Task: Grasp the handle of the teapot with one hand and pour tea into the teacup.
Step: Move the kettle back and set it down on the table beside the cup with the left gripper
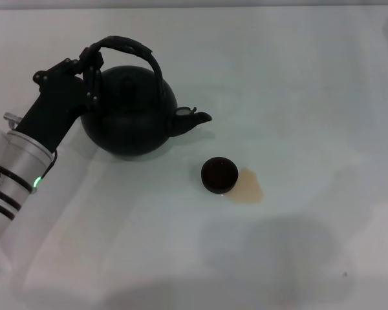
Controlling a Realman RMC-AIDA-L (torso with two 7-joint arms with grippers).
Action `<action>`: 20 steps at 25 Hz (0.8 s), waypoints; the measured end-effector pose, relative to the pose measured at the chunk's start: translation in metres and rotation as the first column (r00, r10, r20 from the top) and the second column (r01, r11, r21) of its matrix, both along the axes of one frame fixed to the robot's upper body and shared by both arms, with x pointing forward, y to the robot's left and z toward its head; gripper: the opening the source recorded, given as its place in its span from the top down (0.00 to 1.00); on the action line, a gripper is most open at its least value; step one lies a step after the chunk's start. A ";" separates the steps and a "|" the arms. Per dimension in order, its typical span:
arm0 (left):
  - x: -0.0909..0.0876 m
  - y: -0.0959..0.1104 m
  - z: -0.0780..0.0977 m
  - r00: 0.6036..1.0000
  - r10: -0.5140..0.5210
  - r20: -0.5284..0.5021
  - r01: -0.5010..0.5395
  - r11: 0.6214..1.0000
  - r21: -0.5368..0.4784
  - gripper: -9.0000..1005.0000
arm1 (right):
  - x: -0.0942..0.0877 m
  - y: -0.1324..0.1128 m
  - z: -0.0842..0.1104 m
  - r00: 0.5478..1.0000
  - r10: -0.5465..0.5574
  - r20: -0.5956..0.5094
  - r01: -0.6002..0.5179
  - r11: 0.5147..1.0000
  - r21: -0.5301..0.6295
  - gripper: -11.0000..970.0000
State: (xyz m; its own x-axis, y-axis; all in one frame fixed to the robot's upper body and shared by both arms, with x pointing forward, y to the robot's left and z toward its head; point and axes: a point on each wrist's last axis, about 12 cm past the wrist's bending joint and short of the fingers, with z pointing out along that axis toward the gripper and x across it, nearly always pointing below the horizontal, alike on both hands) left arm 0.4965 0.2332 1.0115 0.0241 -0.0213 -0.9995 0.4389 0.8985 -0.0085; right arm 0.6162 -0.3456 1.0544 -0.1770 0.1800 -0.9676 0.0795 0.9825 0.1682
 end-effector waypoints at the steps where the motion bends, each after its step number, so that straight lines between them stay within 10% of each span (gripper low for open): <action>1: -0.001 0.001 -0.001 1.000 0.002 -0.002 -0.002 1.000 0.001 0.87 | 0.000 0.000 0.000 1.000 0.000 0.001 0.000 1.000 0.000 0.14; 20: -0.006 0.012 -0.010 0.998 0.038 -0.050 -0.036 0.999 0.037 0.86 | 0.004 0.006 0.003 1.000 0.012 0.007 -0.012 1.000 0.003 0.14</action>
State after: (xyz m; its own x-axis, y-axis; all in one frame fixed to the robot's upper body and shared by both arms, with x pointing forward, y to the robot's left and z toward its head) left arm 0.4906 0.2457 1.0019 -0.0261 0.0144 -0.9996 0.4055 0.9141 0.0026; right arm 0.6207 -0.3399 1.0571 -0.1723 0.1811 -0.9683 0.0663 0.9829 0.1720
